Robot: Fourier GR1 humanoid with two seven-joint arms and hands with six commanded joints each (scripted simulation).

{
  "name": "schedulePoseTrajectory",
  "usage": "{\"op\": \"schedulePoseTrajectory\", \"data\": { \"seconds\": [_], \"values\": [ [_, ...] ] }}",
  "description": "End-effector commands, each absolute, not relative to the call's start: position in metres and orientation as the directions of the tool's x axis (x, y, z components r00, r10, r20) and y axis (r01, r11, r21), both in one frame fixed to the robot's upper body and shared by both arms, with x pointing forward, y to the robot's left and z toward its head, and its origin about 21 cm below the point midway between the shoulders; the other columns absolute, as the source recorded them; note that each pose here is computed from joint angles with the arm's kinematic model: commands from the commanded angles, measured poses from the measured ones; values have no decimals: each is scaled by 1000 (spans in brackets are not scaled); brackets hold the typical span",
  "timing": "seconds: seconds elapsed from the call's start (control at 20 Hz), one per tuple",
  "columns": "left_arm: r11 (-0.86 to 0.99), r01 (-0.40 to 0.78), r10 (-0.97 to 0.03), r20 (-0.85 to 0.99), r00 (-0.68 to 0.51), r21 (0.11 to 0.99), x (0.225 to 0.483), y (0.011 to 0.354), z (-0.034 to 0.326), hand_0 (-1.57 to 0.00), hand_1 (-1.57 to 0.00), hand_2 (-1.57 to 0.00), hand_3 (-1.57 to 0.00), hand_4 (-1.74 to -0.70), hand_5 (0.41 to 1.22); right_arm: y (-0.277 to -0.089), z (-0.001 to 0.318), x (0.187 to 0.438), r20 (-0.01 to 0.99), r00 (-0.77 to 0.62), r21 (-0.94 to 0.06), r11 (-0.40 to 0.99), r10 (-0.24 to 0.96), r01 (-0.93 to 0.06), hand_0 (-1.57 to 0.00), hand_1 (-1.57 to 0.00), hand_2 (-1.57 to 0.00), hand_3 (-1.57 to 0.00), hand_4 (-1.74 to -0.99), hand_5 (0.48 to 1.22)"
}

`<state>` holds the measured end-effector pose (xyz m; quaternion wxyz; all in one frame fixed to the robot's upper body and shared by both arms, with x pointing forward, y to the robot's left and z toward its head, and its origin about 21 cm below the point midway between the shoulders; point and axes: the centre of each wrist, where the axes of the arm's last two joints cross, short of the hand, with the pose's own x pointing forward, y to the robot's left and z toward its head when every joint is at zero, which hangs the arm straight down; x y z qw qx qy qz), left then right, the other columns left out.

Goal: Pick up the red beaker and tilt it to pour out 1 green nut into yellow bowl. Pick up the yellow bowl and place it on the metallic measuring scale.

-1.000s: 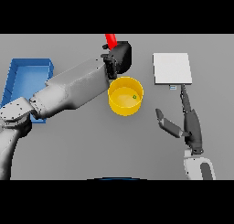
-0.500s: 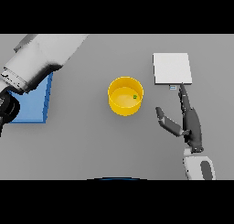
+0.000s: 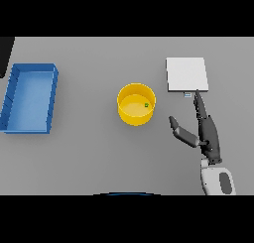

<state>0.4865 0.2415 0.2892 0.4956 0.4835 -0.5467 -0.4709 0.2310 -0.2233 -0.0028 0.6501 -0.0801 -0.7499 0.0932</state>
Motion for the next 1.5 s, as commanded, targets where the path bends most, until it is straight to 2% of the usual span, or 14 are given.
{"op": "schedulePoseTrajectory", "data": {
  "seconds": [0.0,0.3,0.45,0.65,0.9,1.05,1.15,1.2,1.25,1.3,1.35,1.45],
  "values": [
    [162,-77,-987,163,3,984,485,254,282,-1571,-1571,-1567,-1428,-1739,1221,-224,0,232,957,-164,-245,969,241,-7,1,1,1,1,-1226,587],
    [443,-205,-844,483,232,873,458,319,216,-1571,-1571,-1570,-1451,-1740,1221,-226,3,230,943,-163,-296,955,289,-20,1,1,1,1,-1209,620],
    [499,-236,-771,552,317,833,433,328,183,-1571,-1571,-1570,-1452,-1741,1221,-227,3,231,940,-152,-314,949,307,-28,1,1,1,1,-1210,649],
    [542,-248,-716,595,364,803,396,328,142,-1571,-1571,-1571,-1449,-1741,1221,-222,0,231,938,-154,-319,947,310,-40,1,1,1,1,-1215,664],
    [578,-251,-653,625,428,776,372,325,114,-1571,-1571,-1571,-1509,-1741,1221,-225,0,230,940,-159,-312,949,303,-34,1,1,1,1,-1217,666],
    [582,-235,-642,617,454,779,362,321,100,-1571,-1571,-1571,-1539,-1741,1117,-225,1,229,938,-161,-316,948,308,-30,1,1,1,1,-1207,665],
    [570,-220,-645,597,477,792,357,325,95,-1571,-1571,-1571,-1551,-1741,967,-225,1,230,938,-168,-314,949,304,-33,1,1,1,1,-1205,664],
    [564,-198,-659,582,477,802,356,325,94,-1571,-1571,-1571,-1555,-1667,908,-224,0,227,934,-178,-320,947,309,-34,1,1,1,1,-1202,667],
    [565,-159,-671,563,482,810,355,325,93,-1571,-1571,-1571,-1503,-1530,865,-226,0,229,937,-161,-318,948,309,-28,1,1,1,1,-1197,664],
    [575,-109,-690,552,469,811,352,323,96,-1564,-1449,-1432,-1362,-1374,830,-226,-2,225,940,-162,-308,951,299,-32,1,1,1,1,-1192,663],
    [591,-62,-694,546,470,805,350,324,101,-1457,-1180,-1187,-1129,-1229,803,-223,0,228,941,-161,-306,951,297,-35,1,1,1,1,-1188,663],
    [599,20,-706,517,483,800,349,326,103,-932,-755,-767,-722,-1034,758,-224,-1,224,937,-171,-313,949,304,-26,1,1,1,1,-1185,665]
  ]
}}
